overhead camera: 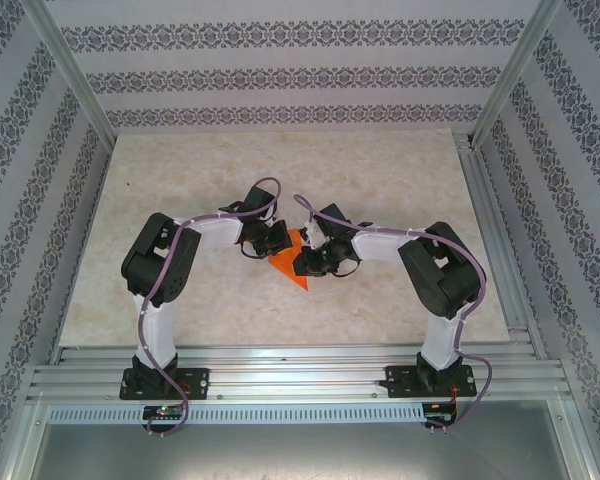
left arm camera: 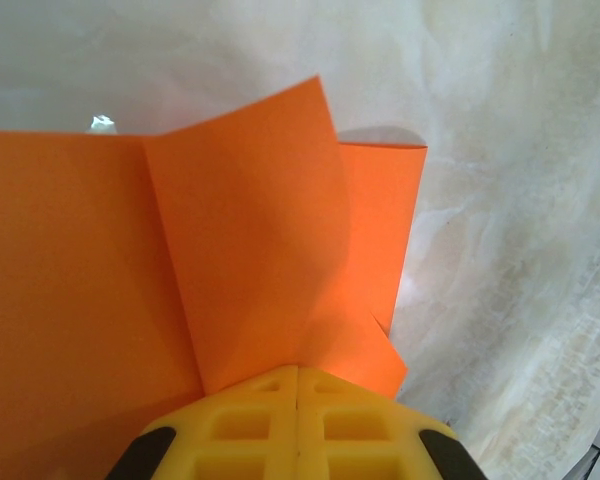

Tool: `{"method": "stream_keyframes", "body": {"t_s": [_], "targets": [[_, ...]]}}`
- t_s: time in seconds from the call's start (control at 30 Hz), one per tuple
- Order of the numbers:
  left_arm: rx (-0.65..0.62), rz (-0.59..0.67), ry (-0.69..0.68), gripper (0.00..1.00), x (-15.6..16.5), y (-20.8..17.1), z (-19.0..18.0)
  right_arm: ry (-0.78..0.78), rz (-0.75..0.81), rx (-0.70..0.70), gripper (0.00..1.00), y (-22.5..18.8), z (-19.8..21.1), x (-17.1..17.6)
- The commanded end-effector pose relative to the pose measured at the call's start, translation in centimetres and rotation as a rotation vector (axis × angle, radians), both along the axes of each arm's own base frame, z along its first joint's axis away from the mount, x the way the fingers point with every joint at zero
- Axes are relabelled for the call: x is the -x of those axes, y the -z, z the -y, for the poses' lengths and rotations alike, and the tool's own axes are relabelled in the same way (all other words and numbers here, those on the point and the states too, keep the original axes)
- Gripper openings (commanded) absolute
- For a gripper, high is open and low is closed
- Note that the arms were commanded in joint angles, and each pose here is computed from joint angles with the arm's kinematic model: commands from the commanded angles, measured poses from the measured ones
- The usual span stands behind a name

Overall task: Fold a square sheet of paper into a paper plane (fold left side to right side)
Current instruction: Fourth fold the wing at the center of the table.

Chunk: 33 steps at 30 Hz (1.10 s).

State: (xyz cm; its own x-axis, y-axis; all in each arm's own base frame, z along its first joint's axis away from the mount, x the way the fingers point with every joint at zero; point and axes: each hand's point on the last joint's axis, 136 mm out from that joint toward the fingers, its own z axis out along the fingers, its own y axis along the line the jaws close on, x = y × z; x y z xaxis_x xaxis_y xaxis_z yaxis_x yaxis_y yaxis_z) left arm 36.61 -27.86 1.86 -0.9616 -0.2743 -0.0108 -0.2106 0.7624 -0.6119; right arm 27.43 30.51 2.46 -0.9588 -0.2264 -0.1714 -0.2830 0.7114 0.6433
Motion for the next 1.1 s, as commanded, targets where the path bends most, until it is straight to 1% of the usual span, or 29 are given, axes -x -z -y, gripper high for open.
{"method": "stream_keyframes", "body": {"t_s": [0.0,0.4,0.73,0.9,1.07], "targets": [[-0.163,-0.092,-0.016,0.00,2.3,3.7,-2.9,-0.024,-0.026,0.017,0.14,1.1,0.2,1.2],[-0.188,-0.097,-0.017,0.00,2.3,4.4,-3.3,-0.042,-0.059,0.055,0.14,2.1,1.3,2.6],[-0.203,-0.104,-0.020,0.00,2.3,5.0,-3.5,-0.034,-0.109,0.080,0.14,3.3,3.0,4.9],[-0.208,-0.107,-0.021,0.00,2.3,5.1,-3.6,-0.036,-0.127,0.070,0.14,3.4,3.6,6.7],[-0.218,-0.108,-0.022,0.00,2.2,5.2,-3.8,-0.061,-0.165,0.081,0.14,3.9,4.2,9.2]]}}
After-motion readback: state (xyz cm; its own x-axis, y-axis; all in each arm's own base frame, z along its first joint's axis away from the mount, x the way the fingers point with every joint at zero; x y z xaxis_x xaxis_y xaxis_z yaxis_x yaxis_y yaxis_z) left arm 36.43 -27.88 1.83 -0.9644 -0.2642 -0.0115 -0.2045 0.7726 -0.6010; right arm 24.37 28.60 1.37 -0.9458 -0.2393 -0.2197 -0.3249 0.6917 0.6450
